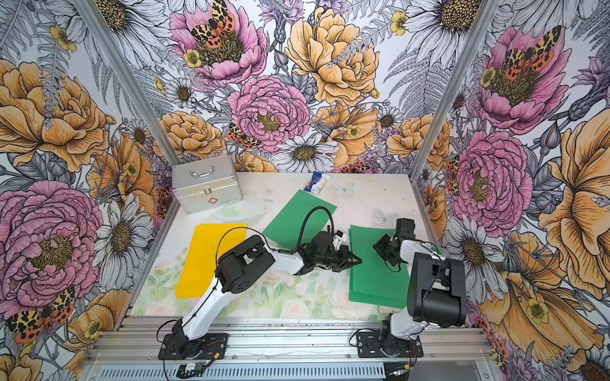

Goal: Sort the scattered colored papers by color
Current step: Place the colored paper.

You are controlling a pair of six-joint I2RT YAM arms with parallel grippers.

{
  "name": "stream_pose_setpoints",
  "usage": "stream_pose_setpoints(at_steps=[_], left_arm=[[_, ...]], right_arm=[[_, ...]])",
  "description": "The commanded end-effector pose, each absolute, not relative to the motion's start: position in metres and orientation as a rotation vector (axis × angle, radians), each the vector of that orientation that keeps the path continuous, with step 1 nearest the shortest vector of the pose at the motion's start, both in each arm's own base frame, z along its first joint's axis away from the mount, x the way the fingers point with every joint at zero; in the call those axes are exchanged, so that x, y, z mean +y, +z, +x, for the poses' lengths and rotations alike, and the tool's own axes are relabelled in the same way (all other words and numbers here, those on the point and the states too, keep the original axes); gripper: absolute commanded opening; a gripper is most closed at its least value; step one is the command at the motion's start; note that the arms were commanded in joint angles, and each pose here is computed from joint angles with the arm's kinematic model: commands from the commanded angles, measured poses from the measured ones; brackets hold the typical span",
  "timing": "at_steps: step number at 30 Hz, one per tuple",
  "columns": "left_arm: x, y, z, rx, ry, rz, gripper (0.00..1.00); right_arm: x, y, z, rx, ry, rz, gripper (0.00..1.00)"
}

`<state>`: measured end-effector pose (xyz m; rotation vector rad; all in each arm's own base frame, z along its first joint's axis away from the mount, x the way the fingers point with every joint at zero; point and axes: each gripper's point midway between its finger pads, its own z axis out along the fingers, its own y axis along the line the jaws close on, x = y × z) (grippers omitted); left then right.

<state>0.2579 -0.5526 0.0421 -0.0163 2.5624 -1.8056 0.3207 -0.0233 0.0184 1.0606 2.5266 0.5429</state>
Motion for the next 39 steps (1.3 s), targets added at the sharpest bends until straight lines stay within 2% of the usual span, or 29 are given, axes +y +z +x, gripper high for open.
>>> stream_pose_setpoints(at_steps=[1, 4, 5, 8, 9, 13, 15, 22, 27, 34, 36, 39], left_arm=[[-0.555, 0.064, 0.254, 2.523, -1.831, 0.025, 0.0], [-0.553, 0.064, 0.254, 2.542, -1.793, 0.032, 0.0], [-0.551, 0.063, 0.253, 2.555, -1.769, 0.038, 0.07], [-0.544, 0.066, 0.254, 2.578, -1.684, 0.055, 0.47], [-0.541, 0.066, 0.255, 2.589, -1.646, 0.058, 0.55], [-0.523, 0.08, 0.257, 2.6, -1.472, 0.114, 0.77], [-0.512, 0.086, 0.257, 2.61, -1.374, 0.147, 0.84], [-0.469, 0.095, 0.268, 2.617, -1.107, 0.201, 0.97], [-0.43, 0.095, 0.29, 2.602, -0.918, 0.165, 0.98], [-0.383, 0.11, 0.319, 2.538, -0.768, 0.078, 0.98], [-0.369, 0.11, 0.326, 2.532, -0.677, 0.073, 0.98], [-0.347, 0.132, 0.336, 2.485, -0.578, 0.06, 0.98]], right_arm=[[-0.025, 0.013, 0.324, 2.513, 0.526, 1.078, 0.0], [-0.024, 0.009, 0.323, 2.521, 0.531, 1.094, 0.0], [-0.024, 0.008, 0.323, 2.521, 0.534, 1.1, 0.0], [-0.024, 0.005, 0.322, 2.524, 0.537, 1.116, 0.0], [-0.024, 0.005, 0.322, 2.522, 0.539, 1.118, 0.0], [-0.023, 0.005, 0.323, 2.519, 0.544, 1.118, 0.0], [-0.022, 0.005, 0.323, 2.519, 0.549, 1.12, 0.0], [-0.02, 0.007, 0.324, 2.518, 0.563, 1.111, 0.0], [-0.019, 0.035, 0.334, 2.457, 0.572, 1.017, 0.0], [-0.018, 0.098, 0.36, 2.32, 0.53, 0.85, 0.28], [-0.012, 0.108, 0.371, 2.314, 0.539, 0.807, 0.42], [0.0, 0.113, 0.39, 2.329, 0.55, 0.755, 0.56]])
